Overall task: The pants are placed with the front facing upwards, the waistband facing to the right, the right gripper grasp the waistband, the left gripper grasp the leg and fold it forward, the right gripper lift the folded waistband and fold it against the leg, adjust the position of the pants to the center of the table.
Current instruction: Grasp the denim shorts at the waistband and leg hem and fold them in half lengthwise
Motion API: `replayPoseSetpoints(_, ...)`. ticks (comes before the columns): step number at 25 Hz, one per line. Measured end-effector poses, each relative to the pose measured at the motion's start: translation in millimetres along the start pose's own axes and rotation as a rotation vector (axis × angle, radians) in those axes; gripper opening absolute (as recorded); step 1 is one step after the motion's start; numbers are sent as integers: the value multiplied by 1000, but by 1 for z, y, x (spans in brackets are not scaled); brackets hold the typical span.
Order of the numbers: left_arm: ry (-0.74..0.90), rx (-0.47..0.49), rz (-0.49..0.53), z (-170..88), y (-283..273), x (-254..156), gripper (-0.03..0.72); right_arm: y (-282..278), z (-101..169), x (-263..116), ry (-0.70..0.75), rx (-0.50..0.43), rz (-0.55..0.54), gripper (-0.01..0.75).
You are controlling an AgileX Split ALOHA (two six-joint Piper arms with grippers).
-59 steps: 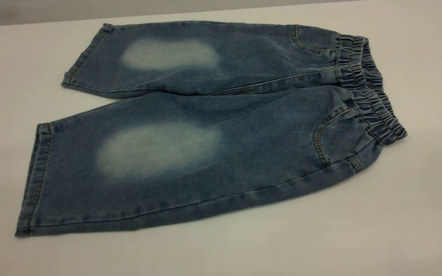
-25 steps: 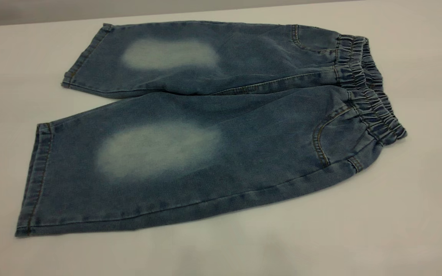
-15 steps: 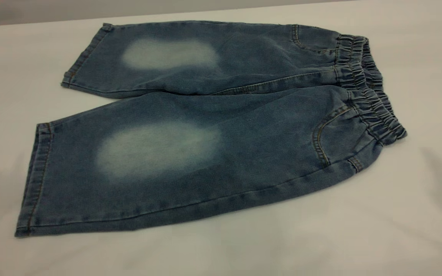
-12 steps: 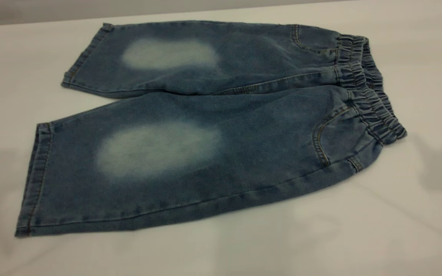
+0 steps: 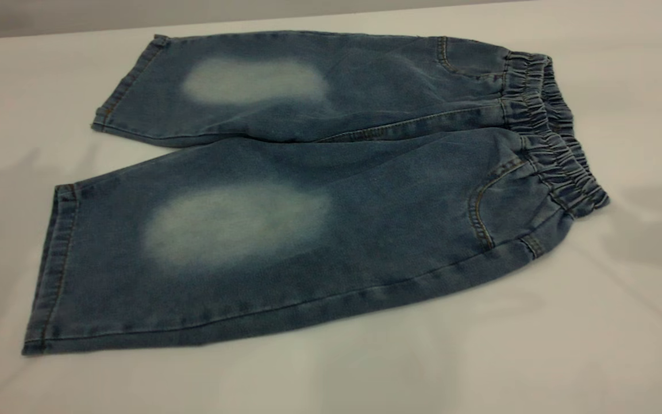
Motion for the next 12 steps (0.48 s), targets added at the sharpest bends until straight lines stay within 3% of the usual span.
replayPoseSetpoints(12,124,16,75,-1,5,-1,510,63,-6,-11,19,17,186,573)
Point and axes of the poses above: a point on each arm's last joint axis where the gripper is mounted, y pointing out along that axis toward the gripper, z along the wrist's bending axis when the last joint is at zero, x = y × z, the point moved 4 cm from there along y, pointing out along that axis toward the gripper, and after that the axes turned 14 degrees about -y, right-handed, at the moved point
